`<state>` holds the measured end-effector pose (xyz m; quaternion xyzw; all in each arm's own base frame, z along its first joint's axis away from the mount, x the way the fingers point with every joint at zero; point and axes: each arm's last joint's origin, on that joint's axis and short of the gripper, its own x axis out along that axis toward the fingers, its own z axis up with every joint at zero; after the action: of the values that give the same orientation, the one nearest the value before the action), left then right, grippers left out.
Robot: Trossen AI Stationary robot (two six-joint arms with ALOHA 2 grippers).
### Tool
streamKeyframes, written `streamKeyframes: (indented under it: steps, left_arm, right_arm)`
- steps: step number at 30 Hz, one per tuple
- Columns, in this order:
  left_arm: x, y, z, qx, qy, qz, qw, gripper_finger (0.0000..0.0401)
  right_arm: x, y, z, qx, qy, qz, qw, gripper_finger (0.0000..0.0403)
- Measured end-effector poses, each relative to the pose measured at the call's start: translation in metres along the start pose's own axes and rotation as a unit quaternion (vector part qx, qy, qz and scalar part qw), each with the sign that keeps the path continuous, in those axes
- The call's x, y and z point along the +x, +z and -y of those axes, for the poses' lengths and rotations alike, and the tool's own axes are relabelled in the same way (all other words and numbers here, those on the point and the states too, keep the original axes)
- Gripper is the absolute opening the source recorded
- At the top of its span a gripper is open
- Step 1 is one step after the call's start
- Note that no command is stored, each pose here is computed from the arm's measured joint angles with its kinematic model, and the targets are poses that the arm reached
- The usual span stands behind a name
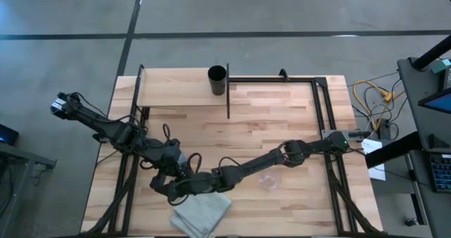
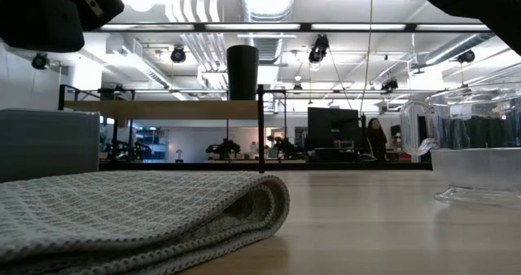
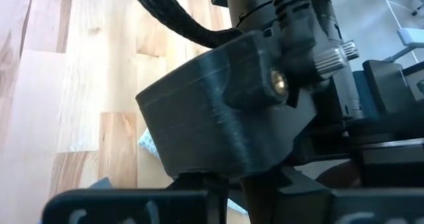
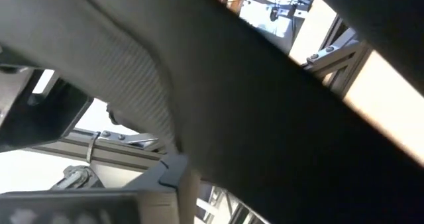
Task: Stack small to large cups/mugs on shelf
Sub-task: Put the blue mug on the shelf
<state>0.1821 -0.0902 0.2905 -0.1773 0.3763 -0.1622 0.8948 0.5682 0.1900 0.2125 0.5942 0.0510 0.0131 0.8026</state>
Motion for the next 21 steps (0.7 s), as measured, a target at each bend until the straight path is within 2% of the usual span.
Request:
streamKeyframes:
  steps: [7, 21]
  left_arm:
    - [0.0032, -0.0002, -0.0001, 0.0, 0.0, -0.006, 1.0, 0.0019]
    - [0.0075, 0.0002, -0.0002, 0.005, 0.004, -0.009, 1.0, 0.0019]
  right_arm:
    - [-0.0001, -0.0002, -0.0023, 0.021, 0.013, -0.008, 1.0, 0.0168]
    - [-0.0019, -0.0078, -0.0047, 0.052, 0.019, -0.027, 0.998, 0.0154]
